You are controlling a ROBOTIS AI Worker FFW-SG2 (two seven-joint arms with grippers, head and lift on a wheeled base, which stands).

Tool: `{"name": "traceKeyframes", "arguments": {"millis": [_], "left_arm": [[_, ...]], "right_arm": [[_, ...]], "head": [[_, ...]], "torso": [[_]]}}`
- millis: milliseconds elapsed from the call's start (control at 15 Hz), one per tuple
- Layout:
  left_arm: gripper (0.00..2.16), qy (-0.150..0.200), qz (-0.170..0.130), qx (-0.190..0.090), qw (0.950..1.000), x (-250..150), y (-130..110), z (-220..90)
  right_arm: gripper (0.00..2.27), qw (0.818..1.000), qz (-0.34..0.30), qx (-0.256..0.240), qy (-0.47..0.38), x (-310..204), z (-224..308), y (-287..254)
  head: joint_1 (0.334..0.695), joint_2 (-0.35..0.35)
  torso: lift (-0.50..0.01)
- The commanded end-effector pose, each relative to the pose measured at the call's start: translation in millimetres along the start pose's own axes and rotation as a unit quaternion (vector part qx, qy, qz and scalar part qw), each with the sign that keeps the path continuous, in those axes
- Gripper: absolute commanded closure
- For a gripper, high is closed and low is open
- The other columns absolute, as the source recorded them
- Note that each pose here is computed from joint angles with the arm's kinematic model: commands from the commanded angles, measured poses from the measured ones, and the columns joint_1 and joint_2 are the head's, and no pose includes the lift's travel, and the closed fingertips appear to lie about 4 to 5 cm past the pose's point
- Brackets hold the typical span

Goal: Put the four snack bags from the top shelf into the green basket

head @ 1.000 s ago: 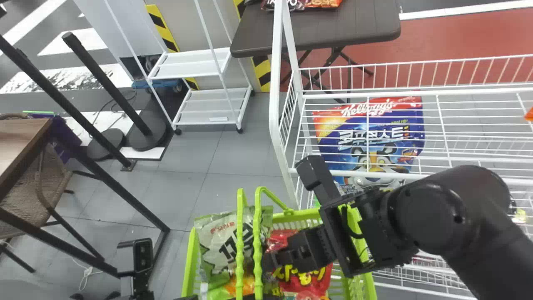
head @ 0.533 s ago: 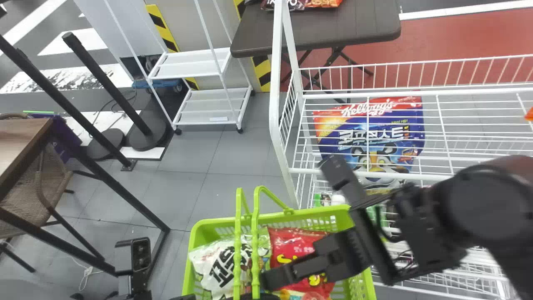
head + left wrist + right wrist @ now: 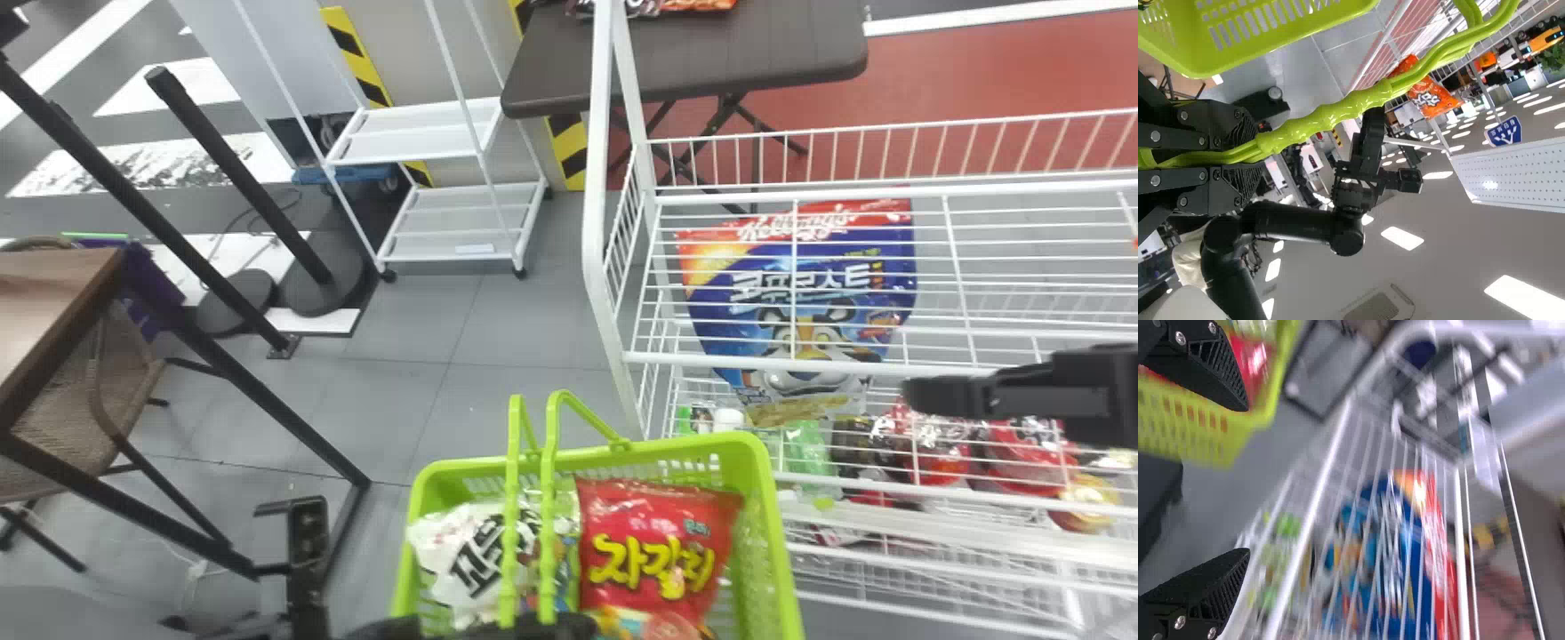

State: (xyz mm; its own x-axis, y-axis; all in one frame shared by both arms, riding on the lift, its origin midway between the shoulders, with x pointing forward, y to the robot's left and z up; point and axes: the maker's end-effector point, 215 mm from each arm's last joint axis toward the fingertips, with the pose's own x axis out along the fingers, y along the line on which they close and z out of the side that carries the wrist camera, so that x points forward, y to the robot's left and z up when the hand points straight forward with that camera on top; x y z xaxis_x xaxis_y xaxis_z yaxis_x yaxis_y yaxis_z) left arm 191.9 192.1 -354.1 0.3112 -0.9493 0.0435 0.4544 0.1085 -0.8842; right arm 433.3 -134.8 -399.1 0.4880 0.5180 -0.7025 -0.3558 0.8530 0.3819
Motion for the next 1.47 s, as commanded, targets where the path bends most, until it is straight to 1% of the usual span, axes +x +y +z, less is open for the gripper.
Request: {"name": "traceKeyframes", "arguments": {"millis": [0, 67, 133, 267, 400, 533, 600, 800, 867, 933, 1000, 1067, 1200, 1267, 1400], "left_arm": [[2.15, 0.0, -0.005, 0.0, 1.0, 0, -2, 0], [2.15, -0.001, -0.004, -0.001, 1.0, -1, -2, 0], [2.15, -0.001, -0.004, -0.003, 1.0, -1, -1, -1], [2.15, -0.004, -0.001, -0.005, 1.0, -4, 1, -1], [2.15, -0.004, -0.001, -0.004, 1.0, -4, 2, -1], [2.15, -0.006, -0.001, -0.006, 1.0, -4, 3, -1], [2.15, -0.009, 0.003, -0.006, 0.9999, -8, 5, -1], [2.15, -0.014, 0.007, -0.009, 0.9998, -12, 8, -1], [2.15, -0.016, 0.008, -0.009, 0.9998, -14, 9, 0], [2.15, -0.017, 0.01, -0.009, 0.9998, -15, 10, 0], [2.15, -0.018, 0.01, -0.009, 0.9997, -16, 11, -1], [2.15, -0.018, 0.01, -0.008, 0.9998, -15, 11, 0], [2.15, -0.018, 0.01, -0.008, 0.9998, -15, 11, 0], [2.15, -0.018, 0.01, -0.008, 0.9998, -16, 11, 0], [2.15, -0.018, 0.01, -0.008, 0.9997, -16, 11, 0]], "right_arm": [[0.04, 0.992, -0.105, 0.008, -0.066, -3, 38, -87], [0.04, 0.986, -0.139, 0.012, -0.093, -7, 56, -114], [0.04, 0.976, -0.175, 0.003, -0.127, -15, 80, -144], [0.04, 0.962, -0.214, -0.003, -0.167, -24, 117, -182], [0.04, 0.954, -0.242, -0.008, -0.178, -23, 138, -210], [0.05, 0.941, -0.275, -0.013, -0.196, -24, 157, -235], [0.05, 0.938, -0.279, -0.013, -0.206, -23, 167, -246], [0.07, 0.932, -0.302, -0.018, -0.198, -15, 177, -274], [0.1, 0.932, -0.308, -0.013, -0.193, -13, 175, -279], [0.22, 0.932, -0.309, -0.012, -0.19, -13, 176, -280], [0.49, 0.932, -0.312, -0.012, -0.184, -12, 172, -281], [0.83, 0.934, -0.311, -0.008, -0.174, -9, 166, -281], [1.97, 0.937, -0.313, 0.002, -0.155, -5, 153, -283], [2.19, 0.938, -0.314, 0.006, -0.147, -3, 149, -282], [2.25, 0.938, -0.312, 0.006, -0.151, -5, 149, -279]], "head": [[0.695, 0.148], [0.695, 0.046], [0.695, -0.002], [0.695, -0.074], [0.695, -0.136], [0.695, -0.165], [0.695, -0.178], [0.695, -0.196], [0.695, -0.203], [0.695, -0.207], [0.695, -0.21], [0.695, -0.211], [0.695, -0.209], [0.695, -0.209], [0.695, -0.211]], "torso": [[0.0], [0.0], [0.0], [0.0], [0.0], [0.0], [0.0], [0.0], [0.0], [0.0], [0.0], [0.0], [0.0], [0.0], [0.0]]}}
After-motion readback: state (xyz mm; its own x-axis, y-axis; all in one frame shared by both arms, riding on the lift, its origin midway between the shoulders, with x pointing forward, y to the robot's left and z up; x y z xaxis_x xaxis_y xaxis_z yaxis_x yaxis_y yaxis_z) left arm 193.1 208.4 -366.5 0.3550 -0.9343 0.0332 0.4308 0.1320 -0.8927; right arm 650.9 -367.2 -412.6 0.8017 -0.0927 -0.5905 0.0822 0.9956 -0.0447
